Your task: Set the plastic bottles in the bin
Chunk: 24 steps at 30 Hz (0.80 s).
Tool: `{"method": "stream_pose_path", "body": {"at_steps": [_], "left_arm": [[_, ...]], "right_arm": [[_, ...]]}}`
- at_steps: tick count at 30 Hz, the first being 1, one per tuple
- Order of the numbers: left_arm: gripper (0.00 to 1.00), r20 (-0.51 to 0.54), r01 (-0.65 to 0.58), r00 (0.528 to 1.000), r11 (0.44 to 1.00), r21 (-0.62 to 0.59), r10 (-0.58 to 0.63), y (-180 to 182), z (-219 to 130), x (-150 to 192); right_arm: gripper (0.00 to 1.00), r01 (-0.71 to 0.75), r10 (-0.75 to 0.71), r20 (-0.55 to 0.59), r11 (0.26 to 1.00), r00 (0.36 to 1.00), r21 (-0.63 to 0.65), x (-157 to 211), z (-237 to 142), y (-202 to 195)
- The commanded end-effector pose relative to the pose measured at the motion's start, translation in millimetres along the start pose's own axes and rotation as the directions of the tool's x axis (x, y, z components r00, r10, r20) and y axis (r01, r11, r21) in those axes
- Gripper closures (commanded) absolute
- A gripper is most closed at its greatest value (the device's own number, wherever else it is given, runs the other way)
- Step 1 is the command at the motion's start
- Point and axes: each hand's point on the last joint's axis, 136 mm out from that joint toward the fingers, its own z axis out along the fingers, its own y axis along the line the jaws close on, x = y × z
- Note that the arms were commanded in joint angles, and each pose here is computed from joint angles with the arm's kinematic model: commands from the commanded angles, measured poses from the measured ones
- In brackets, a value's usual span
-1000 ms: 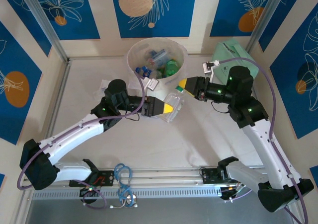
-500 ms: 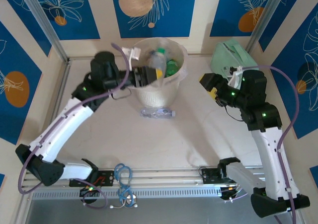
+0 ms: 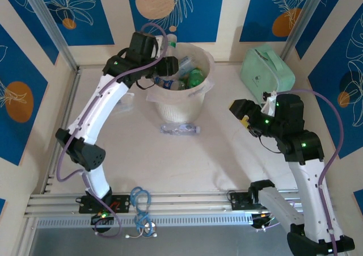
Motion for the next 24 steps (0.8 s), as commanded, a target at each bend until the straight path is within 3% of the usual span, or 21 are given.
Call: {"method": "stream_pose_path", "body": {"at_steps": [1,6,11,17,20,24], "left_arm": [[0.34,-0.008,-0.022,1.000,0.997,-0.077,0.021,14.9,-15.3,-1.1],[0.14,-0.021,-0.009,1.000,0.996,-0.084,0.007,17.7,-11.5,4.3],[0.12,0.053,-0.001,0.999,0.999,-0.034,0.003,5.2,-33.6,-12.6],[0.14,0.198,-0.005,0.980,1.000,0.015,0.002,-5.9,-95.5,-32.2],[0.14,0.247,0.017,0.969,1.000,-0.012,-0.013,7.6,-117.7,-17.9],[0.14,0.247,0.131,0.963,0.988,-0.081,-0.108,50.6,-128.5,30.8]], "right_arm": [[0.15,0.011,-0.011,0.002,1.000,1.000,0.026,2.1,-3.8,-5.3],[0.15,-0.001,0.002,-0.009,1.000,1.000,0.022,3.4,1.3,-7.3],[0.14,-0.019,0.020,-0.029,0.999,0.999,0.033,8.1,8.7,-13.6],[0.14,-0.093,0.102,-0.093,0.991,0.990,0.096,27.2,42.1,-35.1],[0.15,-0.130,0.150,-0.098,0.974,0.984,0.188,40.3,65.2,-52.9],[0.22,-0.204,0.242,-0.107,0.938,0.964,0.281,53.4,98.3,-76.6]]}}
